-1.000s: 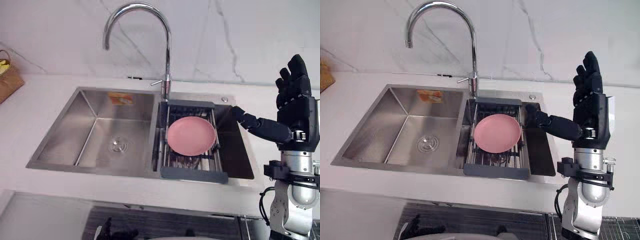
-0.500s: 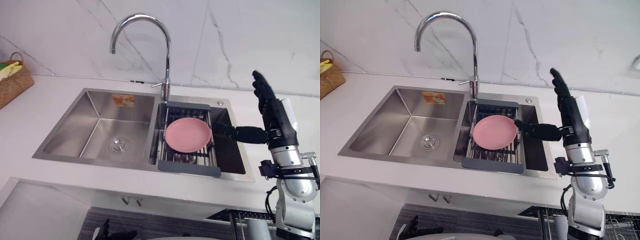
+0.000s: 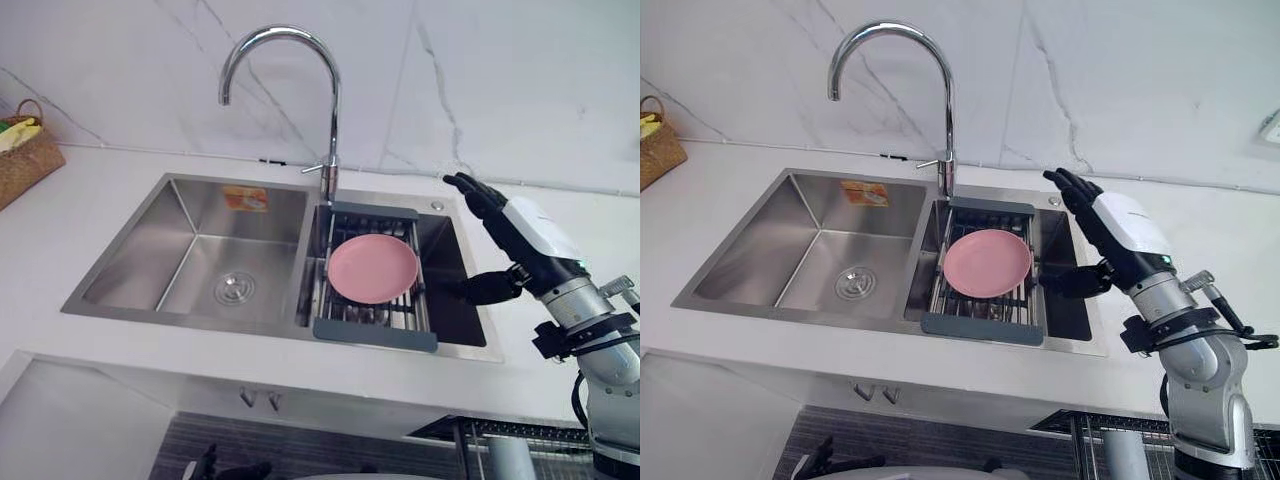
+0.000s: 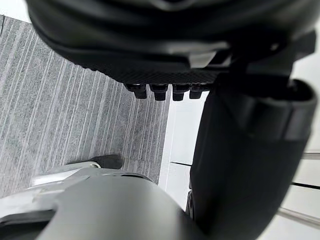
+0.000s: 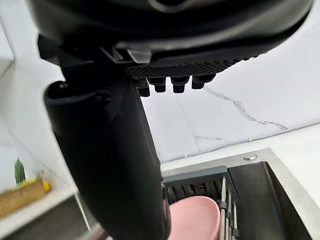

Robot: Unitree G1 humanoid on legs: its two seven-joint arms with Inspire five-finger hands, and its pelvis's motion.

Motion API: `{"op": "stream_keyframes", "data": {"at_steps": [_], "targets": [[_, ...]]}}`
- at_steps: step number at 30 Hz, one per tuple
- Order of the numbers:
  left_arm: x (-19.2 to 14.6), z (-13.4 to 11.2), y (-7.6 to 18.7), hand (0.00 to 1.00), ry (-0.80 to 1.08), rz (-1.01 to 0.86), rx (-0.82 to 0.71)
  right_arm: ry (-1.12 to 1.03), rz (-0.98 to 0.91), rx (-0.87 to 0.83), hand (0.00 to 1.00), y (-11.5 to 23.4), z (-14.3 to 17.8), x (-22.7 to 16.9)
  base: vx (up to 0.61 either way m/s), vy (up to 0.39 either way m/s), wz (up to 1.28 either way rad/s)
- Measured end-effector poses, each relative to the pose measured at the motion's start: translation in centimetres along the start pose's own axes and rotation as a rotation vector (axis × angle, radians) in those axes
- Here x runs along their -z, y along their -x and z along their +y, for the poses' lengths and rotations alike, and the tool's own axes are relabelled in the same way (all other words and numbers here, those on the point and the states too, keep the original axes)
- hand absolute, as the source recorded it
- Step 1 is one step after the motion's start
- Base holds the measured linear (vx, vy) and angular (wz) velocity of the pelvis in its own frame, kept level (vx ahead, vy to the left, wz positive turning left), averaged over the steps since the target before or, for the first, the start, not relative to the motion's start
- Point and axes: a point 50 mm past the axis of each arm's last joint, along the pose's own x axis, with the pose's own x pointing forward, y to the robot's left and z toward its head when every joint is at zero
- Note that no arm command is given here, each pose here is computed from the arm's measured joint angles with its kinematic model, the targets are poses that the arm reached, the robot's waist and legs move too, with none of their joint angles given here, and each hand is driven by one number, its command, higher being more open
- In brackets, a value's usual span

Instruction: Walk over to the sink, pick up the cup, carry it to the dishwasher, place the cup inside the dishwasher, then close the dishwasher door

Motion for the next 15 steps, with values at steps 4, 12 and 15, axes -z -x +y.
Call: {"op": "stream_keyframes", "data": {"at_steps": [4,12,15], "targets": [[-0.2,0.3,-0.1,1.0,-0.007,-0.002,-0.004,0.062,-0.047,-0.053,1.0,-0.5,1.1,-1.0,0.0,0.0,0.09],[-0.2,0.2,-0.1,1.0,-0.009,0.003,0.006,0.16,-0.082,-0.098,1.0,-0.9,1.9,-1.8,-0.04,-0.001,0.08],[-0.2,0.2,-0.1,1.0,-0.01,0.01,0.009,0.193,-0.087,-0.117,1.0,-1.0,2.3,-1.9,-0.04,-0.007,0.04]]}}
